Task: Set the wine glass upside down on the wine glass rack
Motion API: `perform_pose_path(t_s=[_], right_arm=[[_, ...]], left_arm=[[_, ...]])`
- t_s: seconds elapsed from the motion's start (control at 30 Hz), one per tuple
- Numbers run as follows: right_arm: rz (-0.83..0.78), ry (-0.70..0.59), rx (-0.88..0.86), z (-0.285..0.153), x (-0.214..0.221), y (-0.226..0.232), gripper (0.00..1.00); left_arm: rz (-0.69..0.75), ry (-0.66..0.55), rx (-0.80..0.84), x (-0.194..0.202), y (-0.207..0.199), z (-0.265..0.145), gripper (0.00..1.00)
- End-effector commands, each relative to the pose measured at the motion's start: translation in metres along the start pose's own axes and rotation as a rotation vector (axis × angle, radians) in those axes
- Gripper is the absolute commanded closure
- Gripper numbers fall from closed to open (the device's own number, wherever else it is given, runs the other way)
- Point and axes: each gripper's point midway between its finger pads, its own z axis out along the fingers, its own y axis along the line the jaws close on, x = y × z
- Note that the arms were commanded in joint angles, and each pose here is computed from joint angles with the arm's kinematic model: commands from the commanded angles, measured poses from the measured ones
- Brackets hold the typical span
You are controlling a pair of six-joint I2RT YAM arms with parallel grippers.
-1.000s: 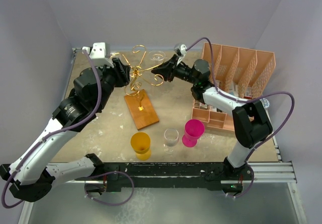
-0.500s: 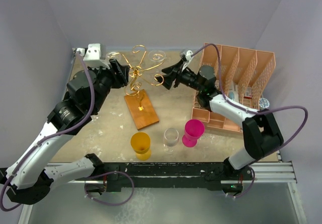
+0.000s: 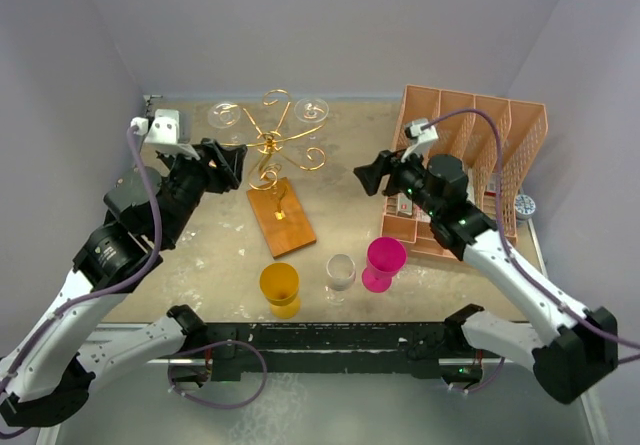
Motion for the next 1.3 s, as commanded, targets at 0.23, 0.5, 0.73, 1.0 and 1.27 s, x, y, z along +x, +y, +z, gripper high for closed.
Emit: perform_pose_path(t_s=[0.23, 0.5, 0.73, 1.0, 1.27], right_arm=[[0.128, 0.399, 0.349, -0.116, 0.049, -0.03, 0.28], [0.149, 0.556, 0.337, -0.153, 0.084, -0.023, 0.34], [0.161, 0.63, 0.246, -0.162, 0.109, -0.011, 0.43], [0.155, 0.679, 0.268, -0.147, 0.134, -0.022, 0.59], [0.125, 0.673, 0.341, -0.135, 0.13, -0.033, 0.79]], left_arm=[[-0.004, -0.058, 0.164, -0.001, -0.022, -0.009, 0.44], [-0.043, -0.081, 0.199, -0.007, -0.03, -0.009, 0.44], [-0.068, -0.105, 0.216, -0.016, -0.036, -0.008, 0.43], [-0.099, -0.124, 0.234, -0.033, -0.041, -0.014, 0.43], [-0.104, -0.147, 0.233, -0.045, -0.039, -0.021, 0.42]])
